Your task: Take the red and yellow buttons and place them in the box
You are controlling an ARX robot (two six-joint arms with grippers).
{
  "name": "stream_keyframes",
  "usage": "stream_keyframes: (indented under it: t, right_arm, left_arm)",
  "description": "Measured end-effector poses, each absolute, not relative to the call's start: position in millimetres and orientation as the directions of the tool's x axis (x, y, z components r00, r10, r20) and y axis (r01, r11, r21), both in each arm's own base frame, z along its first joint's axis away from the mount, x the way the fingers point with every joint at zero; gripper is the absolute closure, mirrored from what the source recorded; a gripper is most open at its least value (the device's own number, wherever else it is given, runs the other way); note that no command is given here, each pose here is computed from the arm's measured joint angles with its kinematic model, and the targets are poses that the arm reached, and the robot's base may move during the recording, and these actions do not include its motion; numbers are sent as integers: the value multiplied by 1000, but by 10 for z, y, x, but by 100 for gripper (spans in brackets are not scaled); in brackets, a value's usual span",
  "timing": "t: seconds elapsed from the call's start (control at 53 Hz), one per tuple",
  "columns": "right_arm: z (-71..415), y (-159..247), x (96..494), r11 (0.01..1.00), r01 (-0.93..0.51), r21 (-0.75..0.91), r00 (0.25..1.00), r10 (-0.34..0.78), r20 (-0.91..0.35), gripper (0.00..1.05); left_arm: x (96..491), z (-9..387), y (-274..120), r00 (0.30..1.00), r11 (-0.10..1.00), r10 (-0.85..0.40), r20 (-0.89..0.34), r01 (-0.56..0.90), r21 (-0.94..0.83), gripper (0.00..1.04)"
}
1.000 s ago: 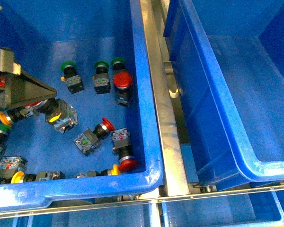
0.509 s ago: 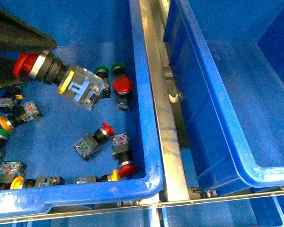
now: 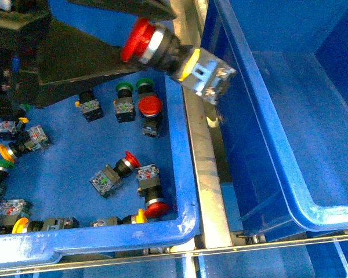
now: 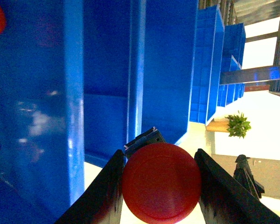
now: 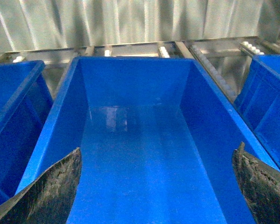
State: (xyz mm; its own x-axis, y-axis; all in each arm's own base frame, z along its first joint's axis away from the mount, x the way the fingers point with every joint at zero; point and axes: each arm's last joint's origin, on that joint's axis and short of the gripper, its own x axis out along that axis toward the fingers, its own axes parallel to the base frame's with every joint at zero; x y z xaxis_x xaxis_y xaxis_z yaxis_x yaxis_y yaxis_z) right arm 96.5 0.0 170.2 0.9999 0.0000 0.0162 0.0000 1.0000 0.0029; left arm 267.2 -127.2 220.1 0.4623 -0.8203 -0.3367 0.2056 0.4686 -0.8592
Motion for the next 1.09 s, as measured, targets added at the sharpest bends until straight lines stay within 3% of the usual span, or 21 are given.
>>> stream_keyframes:
  t: [0.453, 0.49, 0.604, 0.698, 1.094]
  right_arm:
    - [1702, 0, 965, 1000, 0, 3, 1000, 0, 16, 7]
    - [1684, 0, 973, 1000, 13, 14, 999, -12, -34, 7]
    - [1689, 7, 1004, 997, 42, 62, 927, -16, -376, 7]
    - [1648, 12, 1067, 997, 9, 77, 883, 28, -468, 7]
    - [1849, 158, 1296, 968, -248, -43, 884, 208, -418, 7]
  left_arm:
    - [2665, 2160, -1591, 434, 467, -830, -352, 193, -863, 69]
    - [2667, 2154, -1595, 435, 469, -828, -354, 190, -863, 69]
    - [2681, 2140, -1606, 439, 468, -826, -354, 184, -864, 69]
    - [2681, 2152, -1640, 433, 461, -832, -347, 191, -867, 69]
    - [2743, 2217, -1848, 426, 436, -846, -322, 202, -877, 69]
